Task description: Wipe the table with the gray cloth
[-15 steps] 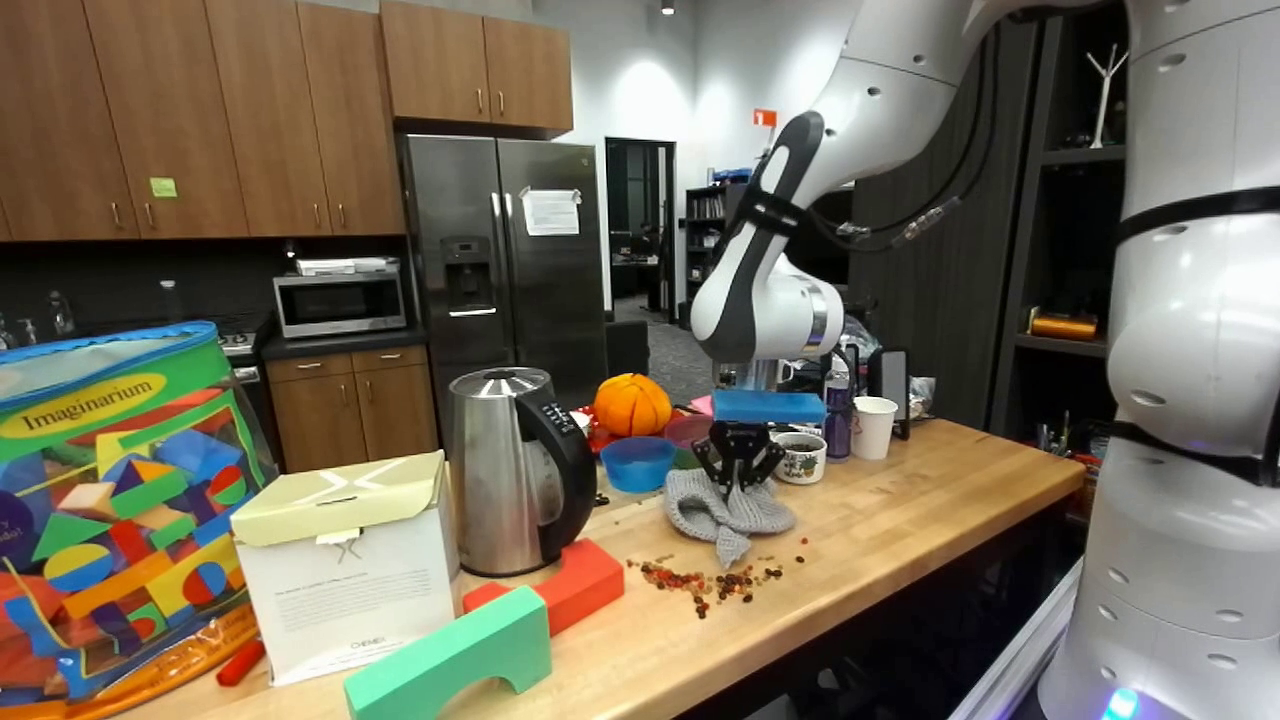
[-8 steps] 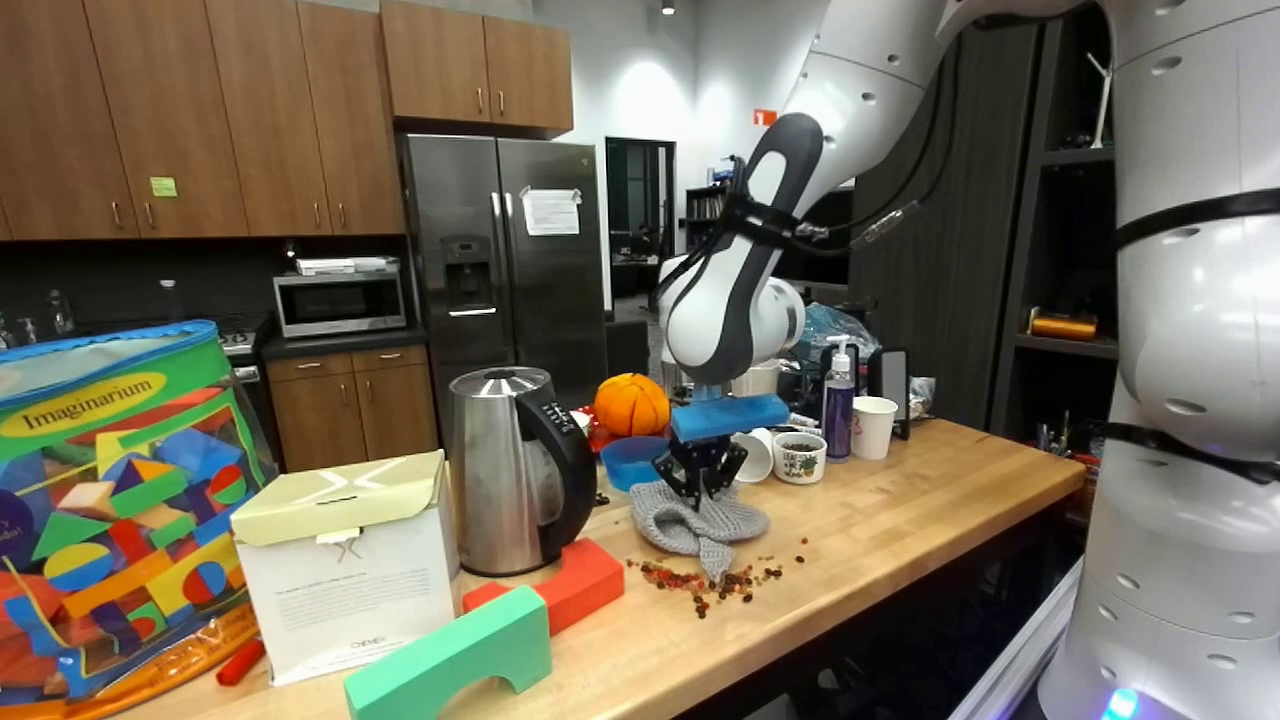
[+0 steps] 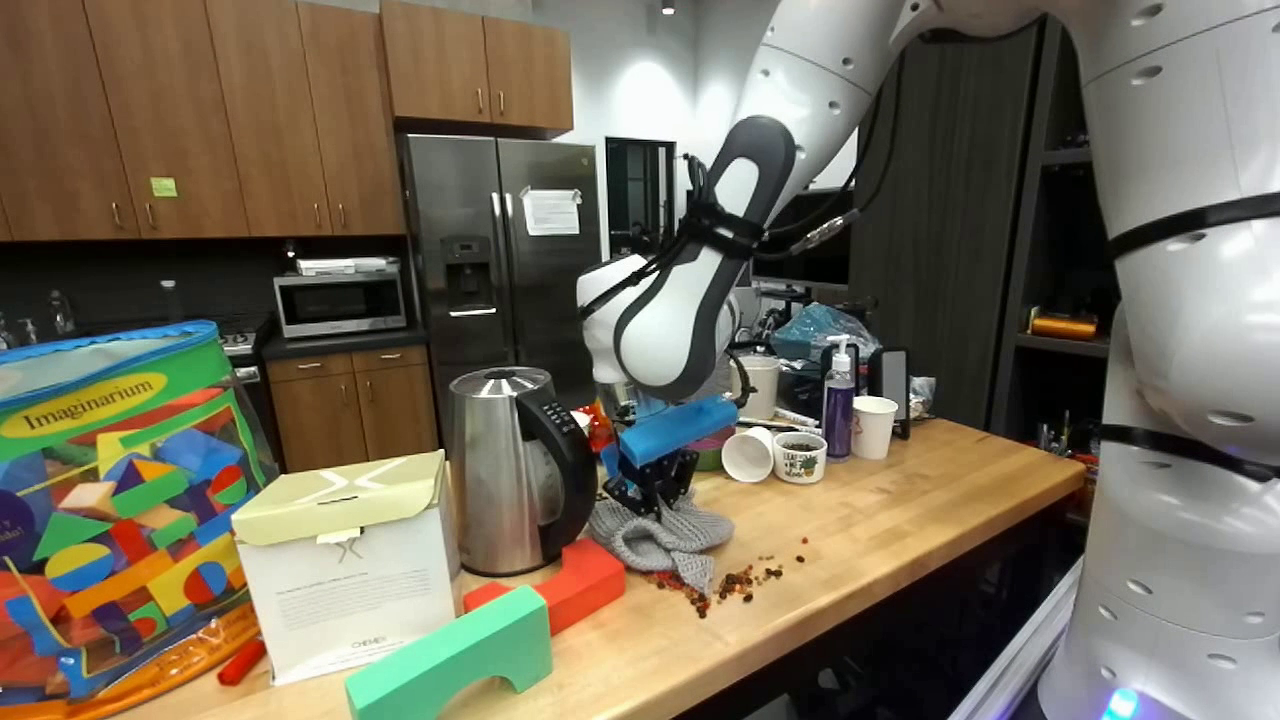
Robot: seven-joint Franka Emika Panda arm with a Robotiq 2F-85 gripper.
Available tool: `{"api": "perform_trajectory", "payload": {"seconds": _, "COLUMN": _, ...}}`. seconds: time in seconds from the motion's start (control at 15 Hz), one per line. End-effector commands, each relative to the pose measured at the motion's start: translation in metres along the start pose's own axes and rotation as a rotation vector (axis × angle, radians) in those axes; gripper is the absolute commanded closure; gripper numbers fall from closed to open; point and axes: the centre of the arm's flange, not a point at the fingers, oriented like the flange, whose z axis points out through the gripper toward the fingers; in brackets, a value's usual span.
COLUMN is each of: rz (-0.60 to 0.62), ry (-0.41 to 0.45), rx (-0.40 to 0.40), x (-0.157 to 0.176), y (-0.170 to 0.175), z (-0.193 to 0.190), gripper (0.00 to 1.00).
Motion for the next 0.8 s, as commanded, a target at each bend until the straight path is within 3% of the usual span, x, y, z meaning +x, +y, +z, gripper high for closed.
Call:
{"api": "perform_trajectory", "payload": {"seconds": 0.0, "rz": -0.037, "ry": -0.035, "rx": -0.05, "x": 0.002, "y": -0.03, "z": 0.037, "gripper": 0.97}}
{"api": "perform_trajectory", "payload": {"seconds": 0.27, "rz": 0.019, "ry": -0.04, "rx": -0.025, "x": 0.008, "y": -0.003, "z": 0.034, "gripper": 0.97}}
{"api": "perform_trajectory", "payload": {"seconds": 0.73, "rz": 0.237, "ry": -0.067, "rx": 0.13, "x": 0.016, "y": 0.073, "z": 0.041, "gripper": 0.97}}
